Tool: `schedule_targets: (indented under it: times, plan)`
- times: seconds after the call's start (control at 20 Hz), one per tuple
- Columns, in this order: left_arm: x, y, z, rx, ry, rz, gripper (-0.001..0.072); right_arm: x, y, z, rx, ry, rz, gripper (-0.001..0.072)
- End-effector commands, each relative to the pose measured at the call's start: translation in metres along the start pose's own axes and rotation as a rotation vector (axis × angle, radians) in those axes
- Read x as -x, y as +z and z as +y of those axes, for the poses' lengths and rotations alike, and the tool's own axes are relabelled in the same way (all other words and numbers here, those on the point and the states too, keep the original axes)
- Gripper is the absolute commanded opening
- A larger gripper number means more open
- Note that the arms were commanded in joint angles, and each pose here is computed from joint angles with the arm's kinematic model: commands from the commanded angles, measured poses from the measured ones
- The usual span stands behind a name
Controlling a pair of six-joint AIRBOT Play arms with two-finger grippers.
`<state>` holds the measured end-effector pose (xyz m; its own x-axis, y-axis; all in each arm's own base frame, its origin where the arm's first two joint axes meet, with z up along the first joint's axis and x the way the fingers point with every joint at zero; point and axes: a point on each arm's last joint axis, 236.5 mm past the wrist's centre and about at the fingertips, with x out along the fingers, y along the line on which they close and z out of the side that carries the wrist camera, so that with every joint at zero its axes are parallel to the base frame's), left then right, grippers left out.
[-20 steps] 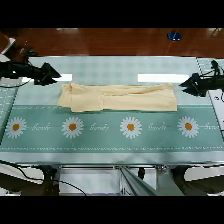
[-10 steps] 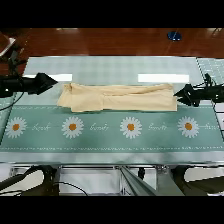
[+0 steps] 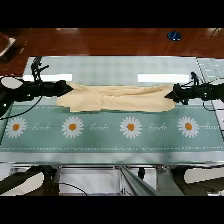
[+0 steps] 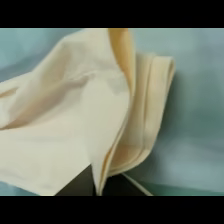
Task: Fold the shirts.
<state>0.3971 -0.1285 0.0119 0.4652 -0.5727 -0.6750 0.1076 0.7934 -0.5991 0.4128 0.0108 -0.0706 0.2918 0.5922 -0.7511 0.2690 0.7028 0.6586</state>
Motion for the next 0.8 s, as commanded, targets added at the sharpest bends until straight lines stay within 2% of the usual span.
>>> schedule_targets:
  times: [0.0,0.15,0.4,0.75]
  plan:
    - [-0.014,-0.01,-0.038,-0.056,-0.08,0.016,0.0028,0.047,-0.02,0.019,0.178,-0.073,-0.033,0.0019]
    - [-0.045,-0.035,-0.083,-0.136,-0.116,0.045,0.0024,0.089,-0.061,0.039,0.244,-0.13,-0.151,0.0019]
    - [-0.133,-0.093,-0.17,-0.256,-0.204,0.224,0.0023,0.133,-0.132,0.08,0.28,-0.098,-0.281,0.0019]
    - [-0.219,-0.201,-0.277,-0.296,-0.336,0.547,0.0023,0.159,-0.167,0.122,0.31,-0.005,-0.353,0.0019]
